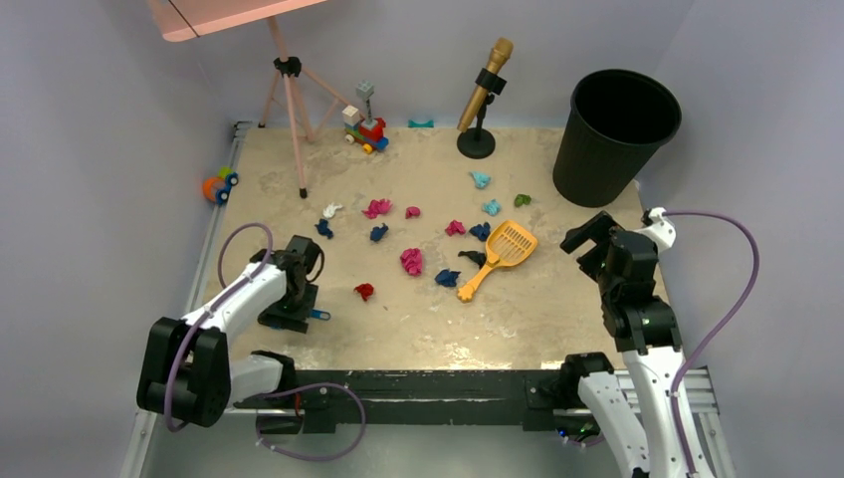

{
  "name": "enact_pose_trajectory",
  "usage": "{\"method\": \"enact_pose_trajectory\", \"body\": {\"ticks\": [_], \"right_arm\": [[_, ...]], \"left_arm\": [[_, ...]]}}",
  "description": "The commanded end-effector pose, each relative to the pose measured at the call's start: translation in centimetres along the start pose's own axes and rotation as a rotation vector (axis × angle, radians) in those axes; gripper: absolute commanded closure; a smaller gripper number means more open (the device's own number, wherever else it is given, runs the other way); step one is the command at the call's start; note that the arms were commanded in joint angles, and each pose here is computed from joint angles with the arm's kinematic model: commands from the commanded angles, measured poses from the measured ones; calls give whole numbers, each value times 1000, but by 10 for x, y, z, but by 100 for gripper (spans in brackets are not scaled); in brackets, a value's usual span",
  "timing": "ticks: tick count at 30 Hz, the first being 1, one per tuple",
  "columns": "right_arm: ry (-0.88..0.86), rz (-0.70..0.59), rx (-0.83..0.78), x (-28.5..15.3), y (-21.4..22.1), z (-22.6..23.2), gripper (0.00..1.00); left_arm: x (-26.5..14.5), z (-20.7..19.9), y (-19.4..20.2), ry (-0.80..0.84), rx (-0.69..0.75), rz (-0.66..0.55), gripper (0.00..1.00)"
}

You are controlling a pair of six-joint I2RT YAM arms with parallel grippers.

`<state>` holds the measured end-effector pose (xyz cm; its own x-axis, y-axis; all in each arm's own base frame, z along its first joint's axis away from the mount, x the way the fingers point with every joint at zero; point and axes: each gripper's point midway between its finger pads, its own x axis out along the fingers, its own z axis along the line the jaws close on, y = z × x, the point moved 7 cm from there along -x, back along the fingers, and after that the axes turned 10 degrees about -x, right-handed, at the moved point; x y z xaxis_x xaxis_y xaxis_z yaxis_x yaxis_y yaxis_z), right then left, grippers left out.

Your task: Sweep away the paper scraps from the table

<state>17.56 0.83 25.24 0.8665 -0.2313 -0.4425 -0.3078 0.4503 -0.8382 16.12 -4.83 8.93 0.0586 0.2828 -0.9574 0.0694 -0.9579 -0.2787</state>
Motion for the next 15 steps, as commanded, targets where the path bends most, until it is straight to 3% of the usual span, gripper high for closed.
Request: {"method": "enact_pose_trajectory", "body": {"ticks": [1,3,9,15], "right_arm": [[-49,-44,12,-5,-6,4,4],[-59,-50,13,-7,-7,5,4],[-78,-72,30,-15,-11,5,5],[-99,-88,39,-25,-13,4,5]], "left_arm": [[6,-14,1,67,-48,-28,38],[6,-15,2,69,-53,-27,40],[4,-20,2,37,-58,-43,60],[4,-21,2,29,-35,-49,59]]}}
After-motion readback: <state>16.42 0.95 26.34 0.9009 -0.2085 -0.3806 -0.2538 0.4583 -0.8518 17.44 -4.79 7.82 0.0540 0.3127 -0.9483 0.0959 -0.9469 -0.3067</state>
